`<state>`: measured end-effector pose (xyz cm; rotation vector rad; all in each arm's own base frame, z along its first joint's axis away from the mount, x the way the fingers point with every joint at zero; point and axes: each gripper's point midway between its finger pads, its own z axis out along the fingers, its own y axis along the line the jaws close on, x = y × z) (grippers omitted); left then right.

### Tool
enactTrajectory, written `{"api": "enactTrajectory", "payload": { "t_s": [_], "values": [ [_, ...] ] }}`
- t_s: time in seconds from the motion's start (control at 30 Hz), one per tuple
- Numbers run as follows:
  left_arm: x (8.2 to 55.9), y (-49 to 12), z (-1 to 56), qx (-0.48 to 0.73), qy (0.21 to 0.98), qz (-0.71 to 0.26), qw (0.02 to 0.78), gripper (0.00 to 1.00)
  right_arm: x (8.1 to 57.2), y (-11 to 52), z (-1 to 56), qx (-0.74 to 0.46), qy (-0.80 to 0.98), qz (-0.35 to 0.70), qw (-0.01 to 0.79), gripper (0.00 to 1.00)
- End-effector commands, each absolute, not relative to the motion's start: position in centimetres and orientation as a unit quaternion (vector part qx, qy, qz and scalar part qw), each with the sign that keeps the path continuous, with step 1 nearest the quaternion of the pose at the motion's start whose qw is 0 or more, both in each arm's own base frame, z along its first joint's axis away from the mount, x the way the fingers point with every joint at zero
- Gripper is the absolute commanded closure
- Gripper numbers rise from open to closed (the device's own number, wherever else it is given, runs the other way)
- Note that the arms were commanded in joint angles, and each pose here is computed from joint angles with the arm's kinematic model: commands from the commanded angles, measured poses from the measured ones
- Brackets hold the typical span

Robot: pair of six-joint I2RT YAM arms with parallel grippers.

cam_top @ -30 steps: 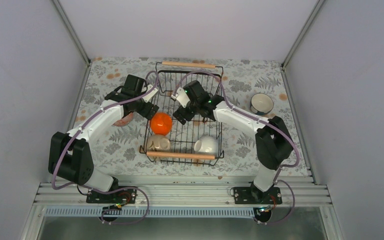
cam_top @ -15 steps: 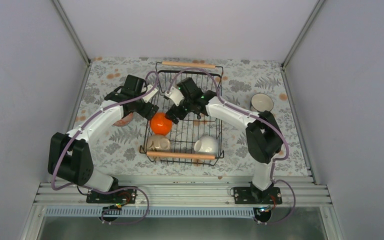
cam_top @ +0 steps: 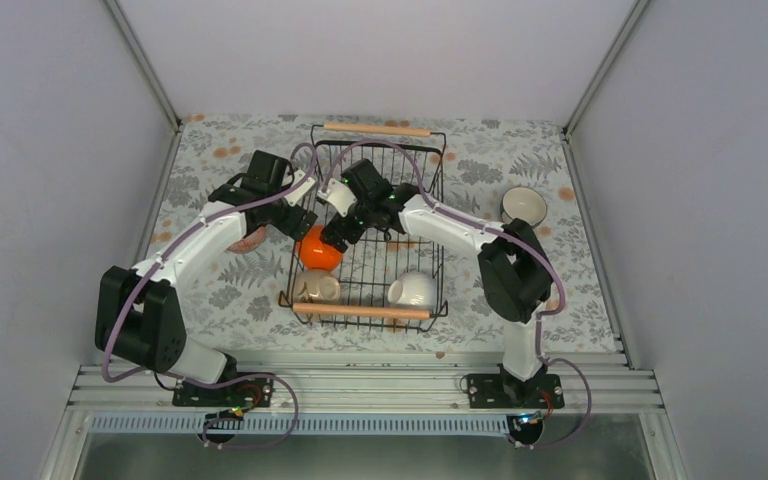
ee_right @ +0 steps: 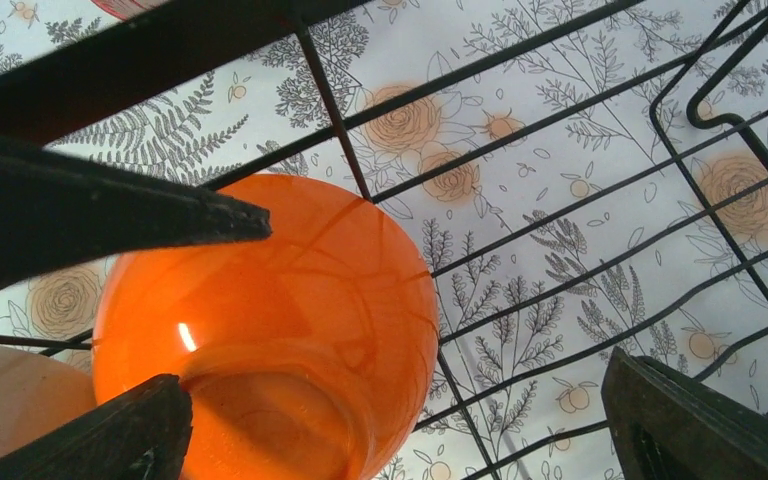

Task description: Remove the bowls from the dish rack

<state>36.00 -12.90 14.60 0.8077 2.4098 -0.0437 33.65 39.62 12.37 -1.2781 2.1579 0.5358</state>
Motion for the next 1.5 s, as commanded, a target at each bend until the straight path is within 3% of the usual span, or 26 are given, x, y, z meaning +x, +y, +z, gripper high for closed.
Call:
{"api": "enactTrajectory", "payload": {
  "t_s": [0.0,0.63,1.07,1.47],
  "values": [
    [34.8,-11.8,14.1,0.311,0.909,0.000,0.278,0.00,33.9,40.8,12.9,-0.480,0.801,0.203,0.296,0.00],
    [34.8,-12.0,14.0,0.313,0.909,-0.005,0.276,0.00,34.5,41.5,12.8,-0.486,0.797,0.187,0.305,0.00],
    [34.5,-12.0,14.0,0.314,0.908,-0.011,0.276,0.00,36.7,38.8,11.6,-0.471,0.805,0.096,0.348,0.00],
    [34.5,-12.1,14.0,0.314,0.909,-0.013,0.274,0.00,34.9,36.0,10.8,-0.476,0.811,0.074,0.333,0.00]
  ]
}}
